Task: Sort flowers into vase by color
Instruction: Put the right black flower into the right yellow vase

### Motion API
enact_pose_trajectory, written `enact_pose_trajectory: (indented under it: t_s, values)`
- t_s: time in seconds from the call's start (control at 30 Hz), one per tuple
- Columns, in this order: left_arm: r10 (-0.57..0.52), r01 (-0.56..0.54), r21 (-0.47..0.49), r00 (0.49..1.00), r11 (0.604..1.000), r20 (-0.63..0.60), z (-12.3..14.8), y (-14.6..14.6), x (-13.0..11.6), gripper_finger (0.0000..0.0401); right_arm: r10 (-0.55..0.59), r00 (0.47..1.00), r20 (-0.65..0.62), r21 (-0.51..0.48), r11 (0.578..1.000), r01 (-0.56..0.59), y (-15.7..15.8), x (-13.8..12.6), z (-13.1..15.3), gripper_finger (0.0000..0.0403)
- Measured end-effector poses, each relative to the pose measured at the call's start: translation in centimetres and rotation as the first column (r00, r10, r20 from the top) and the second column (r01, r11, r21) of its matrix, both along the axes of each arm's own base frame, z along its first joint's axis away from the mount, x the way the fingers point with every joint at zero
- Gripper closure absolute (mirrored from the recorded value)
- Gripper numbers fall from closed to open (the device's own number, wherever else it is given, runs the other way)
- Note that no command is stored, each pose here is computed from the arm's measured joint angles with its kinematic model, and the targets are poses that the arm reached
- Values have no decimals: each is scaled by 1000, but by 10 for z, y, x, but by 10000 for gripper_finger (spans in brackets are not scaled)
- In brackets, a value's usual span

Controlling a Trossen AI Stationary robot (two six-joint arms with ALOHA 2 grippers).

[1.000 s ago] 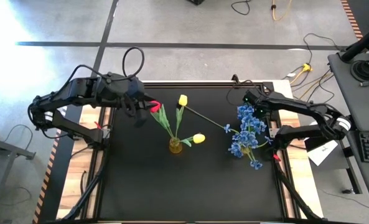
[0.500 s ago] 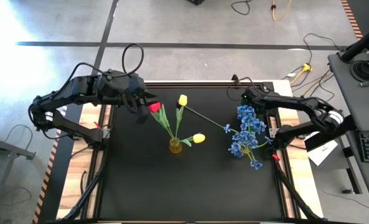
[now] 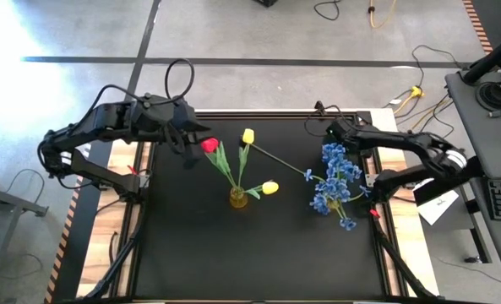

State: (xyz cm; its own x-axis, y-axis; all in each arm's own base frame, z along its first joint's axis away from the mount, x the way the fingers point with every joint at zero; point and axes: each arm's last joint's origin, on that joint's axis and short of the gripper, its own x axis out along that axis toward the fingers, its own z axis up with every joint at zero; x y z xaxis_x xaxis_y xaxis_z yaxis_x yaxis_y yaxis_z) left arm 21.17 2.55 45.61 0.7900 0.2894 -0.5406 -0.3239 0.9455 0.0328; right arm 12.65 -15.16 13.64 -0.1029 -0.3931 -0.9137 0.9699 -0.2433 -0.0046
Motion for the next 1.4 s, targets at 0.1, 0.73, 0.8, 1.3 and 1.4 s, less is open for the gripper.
enact_pose_trajectory:
  t_s: [0.1, 0.73, 0.8, 1.3, 1.4]
  values:
    - [-14, 13, 21, 1000, 1000, 9, 3, 0, -4, 310, 42, 996, 75, -89, 995, -35, 3, 4, 23, 388]
    - [-178, 194, -37, 949, 980, 260, 22, -5, 13, 310, 747, 636, 192, -834, 466, -296, 104, -64, 166, 390]
    - [-173, 193, -33, 933, 981, 316, 27, -5, 16, 310, 804, 569, 173, -869, 397, -297, 113, -74, 170, 390]
    - [26, 111, -197, 810, 974, 585, 44, 0, 43, 310, 979, 197, 40, -994, 58, -87, 128, -77, 147, 390]
    - [65, 137, -255, 756, 957, 651, 47, -1, 53, 310, 994, 105, 21, -997, 29, -75, 124, -66, 130, 390]
